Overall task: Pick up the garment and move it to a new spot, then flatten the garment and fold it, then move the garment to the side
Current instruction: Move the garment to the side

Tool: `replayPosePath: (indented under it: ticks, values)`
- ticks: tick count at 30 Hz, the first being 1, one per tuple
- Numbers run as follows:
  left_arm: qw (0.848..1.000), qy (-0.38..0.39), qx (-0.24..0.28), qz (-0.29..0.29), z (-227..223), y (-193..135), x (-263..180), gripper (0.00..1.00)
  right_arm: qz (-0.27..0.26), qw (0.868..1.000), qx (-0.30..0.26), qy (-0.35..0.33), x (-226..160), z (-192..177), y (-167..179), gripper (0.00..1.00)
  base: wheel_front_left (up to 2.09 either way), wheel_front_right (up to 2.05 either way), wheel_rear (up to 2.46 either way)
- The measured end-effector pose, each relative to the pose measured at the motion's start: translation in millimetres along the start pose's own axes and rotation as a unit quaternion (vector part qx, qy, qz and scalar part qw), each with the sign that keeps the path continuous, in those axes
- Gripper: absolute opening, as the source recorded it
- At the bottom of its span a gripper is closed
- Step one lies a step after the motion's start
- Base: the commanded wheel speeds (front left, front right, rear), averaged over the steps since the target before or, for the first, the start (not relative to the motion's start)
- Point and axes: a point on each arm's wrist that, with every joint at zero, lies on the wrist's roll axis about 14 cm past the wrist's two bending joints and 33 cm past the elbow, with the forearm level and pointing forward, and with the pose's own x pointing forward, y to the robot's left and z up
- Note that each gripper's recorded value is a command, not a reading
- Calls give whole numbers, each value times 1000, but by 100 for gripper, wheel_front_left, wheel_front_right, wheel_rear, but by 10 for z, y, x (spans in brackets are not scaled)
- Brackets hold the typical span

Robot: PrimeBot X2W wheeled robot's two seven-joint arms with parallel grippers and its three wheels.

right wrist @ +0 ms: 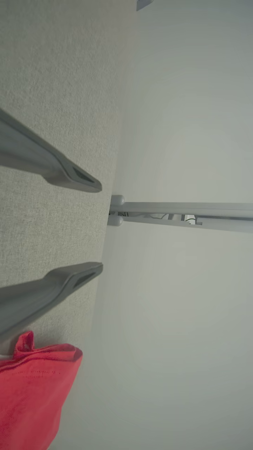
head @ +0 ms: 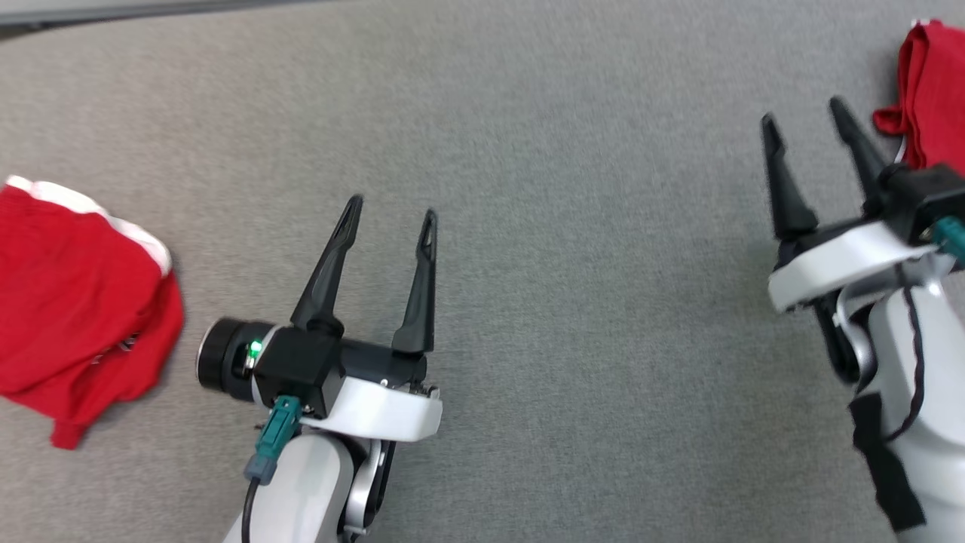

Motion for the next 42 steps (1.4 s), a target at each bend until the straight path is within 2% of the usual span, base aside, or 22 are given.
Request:
replayPosePath:
  ticks: [5, 12, 16, 24, 31, 42]
  values:
    - [998, -3, 5, 59, 162, 237, -304, 100, 45, 998, 27, -30, -212, 230, 436, 100, 0, 0, 0]
    - [992, -23, 22, 119, 405, 468, -680, 100, 72, 994, 60, -52, -535, 406, 733, 100, 0, 0, 0]
    - [988, -32, 29, 150, 503, 620, -896, 100, 78, 992, 64, -71, -714, 525, 790, 100, 0, 0, 0]
    - [986, -34, 41, 158, 557, 665, -1226, 100, 80, 991, 81, -69, -1093, 486, 930, 100, 0, 0, 0]
    - [984, -24, 45, 168, 510, 696, -1463, 100, 52, 992, 90, -70, -1354, 468, 855, 100, 0, 0, 0]
    - [988, -3, 49, 150, 385, 655, -1527, 100, 22, 993, 92, -74, -1493, 469, 733, 100, 0, 0, 0]
